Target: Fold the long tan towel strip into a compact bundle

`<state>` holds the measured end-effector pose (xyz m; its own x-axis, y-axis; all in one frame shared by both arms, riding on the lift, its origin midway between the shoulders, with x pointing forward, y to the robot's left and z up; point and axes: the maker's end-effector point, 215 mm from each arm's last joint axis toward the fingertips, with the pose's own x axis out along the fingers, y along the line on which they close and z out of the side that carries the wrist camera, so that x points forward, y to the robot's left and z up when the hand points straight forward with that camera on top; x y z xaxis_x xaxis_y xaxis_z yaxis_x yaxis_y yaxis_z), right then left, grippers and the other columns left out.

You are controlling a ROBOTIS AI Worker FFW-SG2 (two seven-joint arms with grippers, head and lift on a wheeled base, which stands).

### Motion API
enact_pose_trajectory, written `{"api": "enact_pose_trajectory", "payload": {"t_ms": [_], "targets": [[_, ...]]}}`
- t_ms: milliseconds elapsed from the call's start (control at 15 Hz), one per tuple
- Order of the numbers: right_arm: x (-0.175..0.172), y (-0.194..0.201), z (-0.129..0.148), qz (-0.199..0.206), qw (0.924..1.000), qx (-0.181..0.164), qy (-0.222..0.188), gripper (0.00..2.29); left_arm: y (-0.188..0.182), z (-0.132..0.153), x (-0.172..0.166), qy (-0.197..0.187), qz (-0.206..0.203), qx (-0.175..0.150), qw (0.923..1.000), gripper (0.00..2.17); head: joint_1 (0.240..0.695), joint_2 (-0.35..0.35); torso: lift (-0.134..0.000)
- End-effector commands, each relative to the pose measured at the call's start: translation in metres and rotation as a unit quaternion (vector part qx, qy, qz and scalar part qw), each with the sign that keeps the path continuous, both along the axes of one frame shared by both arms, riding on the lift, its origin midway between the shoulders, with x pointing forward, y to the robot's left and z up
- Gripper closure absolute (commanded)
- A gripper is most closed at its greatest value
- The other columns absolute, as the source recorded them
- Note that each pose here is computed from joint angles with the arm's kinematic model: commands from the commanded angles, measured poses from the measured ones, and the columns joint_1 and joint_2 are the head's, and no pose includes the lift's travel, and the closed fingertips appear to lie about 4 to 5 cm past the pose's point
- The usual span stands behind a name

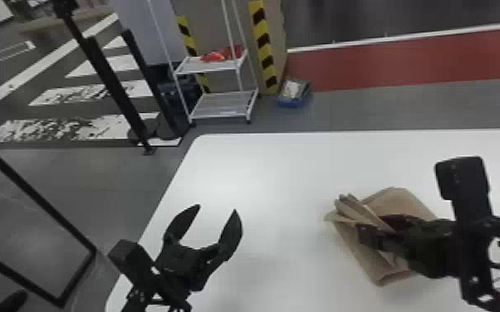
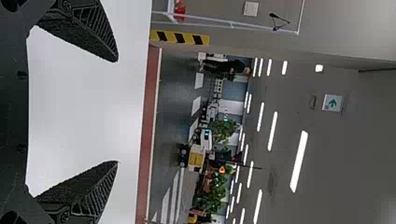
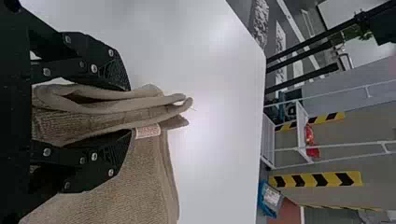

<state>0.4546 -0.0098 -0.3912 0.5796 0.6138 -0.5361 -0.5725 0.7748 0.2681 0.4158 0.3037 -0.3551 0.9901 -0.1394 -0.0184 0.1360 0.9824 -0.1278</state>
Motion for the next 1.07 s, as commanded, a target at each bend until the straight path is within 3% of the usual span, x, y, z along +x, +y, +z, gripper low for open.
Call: {"api": "enact_pose_trajectory", "payload": {"t_ms": [0, 200, 267, 333, 467, 533, 733, 1000], "targets": [[0.010, 0.006, 0.014, -0.006, 0.9995, 0.017, -0.025, 0.06, 0.000, -0.002, 0.001, 0.001, 0.000, -0.002, 1.0000, 0.09, 0.695, 0.350, -0.120], [0.026, 0.031, 0.025, -0.003, 0.9970, 0.051, -0.059, 0.11, -0.001, -0.004, 0.003, 0.002, 0.000, -0.004, 1.0000, 0.09, 0.695, 0.350, -0.120], [0.028, 0.043, 0.019, 0.004, 0.9974, 0.050, -0.052, 0.34, -0.002, -0.006, 0.004, 0.003, -0.001, -0.004, 1.0000, 0.09, 0.695, 0.350, -0.120], [0.024, 0.058, 0.015, 0.021, 0.9976, 0.043, -0.051, 0.69, -0.003, -0.006, 0.004, 0.003, -0.002, -0.004, 1.0000, 0.09, 0.695, 0.350, -0.120], [0.007, 0.087, -0.005, 0.065, 0.9970, 0.018, -0.037, 1.80, -0.003, -0.008, 0.003, 0.006, -0.002, -0.004, 1.0000, 0.09, 0.695, 0.350, -0.120], [0.000, 0.094, -0.014, 0.075, 0.9967, 0.006, -0.031, 2.03, -0.003, -0.008, 0.003, 0.006, -0.002, -0.004, 1.0000, 0.09, 0.695, 0.350, -0.120], [-0.024, 0.092, -0.045, 0.094, 0.9950, -0.032, 0.011, 2.04, -0.002, -0.007, 0.004, 0.003, 0.000, -0.004, 1.0000, 0.09, 0.695, 0.350, -0.120], [-0.048, 0.050, -0.082, 0.080, 0.9906, -0.071, 0.085, 2.04, -0.002, -0.010, 0.008, 0.004, -0.001, -0.006, 1.0000, 0.09, 0.695, 0.350, -0.120]]}}
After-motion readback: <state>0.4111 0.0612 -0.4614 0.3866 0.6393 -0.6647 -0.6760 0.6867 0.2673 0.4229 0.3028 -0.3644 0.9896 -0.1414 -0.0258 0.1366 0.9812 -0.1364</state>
